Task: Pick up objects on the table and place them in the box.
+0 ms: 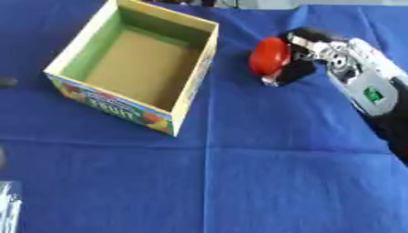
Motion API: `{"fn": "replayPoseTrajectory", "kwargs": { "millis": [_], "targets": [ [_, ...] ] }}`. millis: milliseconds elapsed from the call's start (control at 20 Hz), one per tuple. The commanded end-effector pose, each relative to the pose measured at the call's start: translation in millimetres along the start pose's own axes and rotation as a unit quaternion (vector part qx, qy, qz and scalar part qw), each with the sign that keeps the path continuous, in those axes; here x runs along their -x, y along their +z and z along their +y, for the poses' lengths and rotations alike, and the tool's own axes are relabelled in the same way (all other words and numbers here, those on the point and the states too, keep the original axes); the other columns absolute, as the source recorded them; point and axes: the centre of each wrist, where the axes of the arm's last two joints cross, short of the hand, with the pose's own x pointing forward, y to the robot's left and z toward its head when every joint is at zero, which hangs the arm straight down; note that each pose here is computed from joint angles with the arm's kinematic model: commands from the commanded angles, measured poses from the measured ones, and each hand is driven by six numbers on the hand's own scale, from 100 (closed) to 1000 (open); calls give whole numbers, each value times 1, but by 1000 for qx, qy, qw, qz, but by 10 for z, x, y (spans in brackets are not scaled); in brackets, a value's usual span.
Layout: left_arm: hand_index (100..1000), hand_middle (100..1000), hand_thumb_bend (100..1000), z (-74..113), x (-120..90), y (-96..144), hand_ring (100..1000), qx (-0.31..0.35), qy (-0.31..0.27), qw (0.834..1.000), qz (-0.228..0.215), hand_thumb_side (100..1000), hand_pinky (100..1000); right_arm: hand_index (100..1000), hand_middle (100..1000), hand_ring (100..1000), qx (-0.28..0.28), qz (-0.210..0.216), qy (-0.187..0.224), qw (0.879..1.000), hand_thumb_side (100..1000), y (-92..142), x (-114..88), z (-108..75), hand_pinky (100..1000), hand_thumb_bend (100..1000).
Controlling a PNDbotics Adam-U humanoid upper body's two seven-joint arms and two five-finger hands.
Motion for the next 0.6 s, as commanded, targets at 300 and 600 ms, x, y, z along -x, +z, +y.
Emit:
{"fn": "replayPoseTrajectory", "kwargs": {
  "millis": [300, 600],
  "targets": [
    [629, 833, 100, 14, -61, -31, 922, 3, -3, 1000, -12, 902, 567, 621, 446, 432, 59, -13, -1, 998, 406, 241, -111, -464, 434, 100],
    [629, 834, 100, 25, -56, -25, 922, 5, -6, 1000, -11, 902, 567, 611, 437, 425, 97, -51, 1, 994, 410, 405, -357, -737, 429, 100]
  ]
}}
